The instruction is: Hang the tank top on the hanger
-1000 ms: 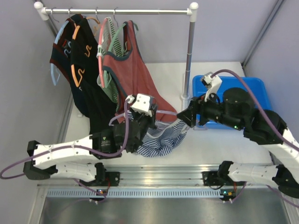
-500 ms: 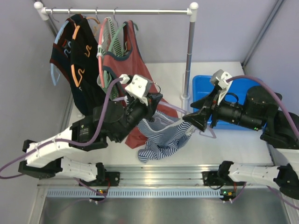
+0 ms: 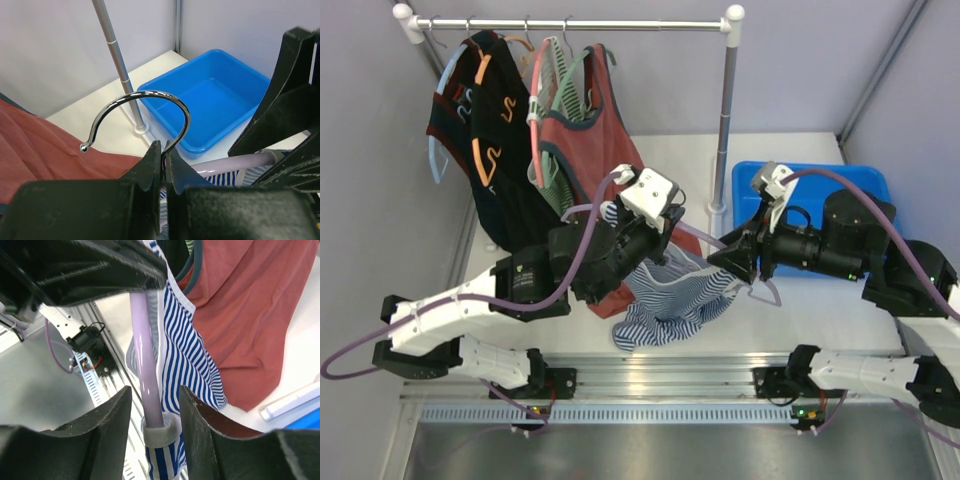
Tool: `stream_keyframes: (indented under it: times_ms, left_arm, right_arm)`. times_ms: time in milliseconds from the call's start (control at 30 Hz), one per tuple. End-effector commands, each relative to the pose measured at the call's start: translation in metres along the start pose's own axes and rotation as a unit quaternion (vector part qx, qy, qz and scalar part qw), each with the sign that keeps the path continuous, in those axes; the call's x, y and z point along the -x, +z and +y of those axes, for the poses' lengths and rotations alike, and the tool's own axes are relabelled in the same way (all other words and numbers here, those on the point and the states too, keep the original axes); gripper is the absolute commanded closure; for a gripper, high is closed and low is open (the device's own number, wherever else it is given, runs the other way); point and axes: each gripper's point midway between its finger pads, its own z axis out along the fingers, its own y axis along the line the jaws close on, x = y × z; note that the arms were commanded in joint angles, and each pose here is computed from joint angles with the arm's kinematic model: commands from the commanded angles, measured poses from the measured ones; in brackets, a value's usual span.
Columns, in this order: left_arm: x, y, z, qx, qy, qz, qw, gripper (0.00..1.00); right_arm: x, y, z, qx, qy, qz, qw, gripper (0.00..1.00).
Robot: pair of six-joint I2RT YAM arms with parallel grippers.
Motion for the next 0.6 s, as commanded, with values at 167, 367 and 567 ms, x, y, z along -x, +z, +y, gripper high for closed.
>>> stream_keyframes:
  times_ms: [167,367,567]
  left_arm:
    - [0.047,0.0,0.002,0.006,-0.039,-0.073,0.997,1.0]
    - [0.042,0.01,-0.004,0.008,-0.038,-0.075,0.996,1.0]
    - [0.042,0.017,-0.002,0.02,-0.041,-0.09,0.995,1.0]
  right_arm:
    - [-0.006,-0.014,0.0,-0.002,0.004,-0.022,1.0,0.59]
    - [-0.007,-0.015,-0.001,-0.004,0.008,-0.031,0.999,0.76]
    - [-0.008,-0.01,-0.003,-0.007,0.01,-0.031,0.999,0.98]
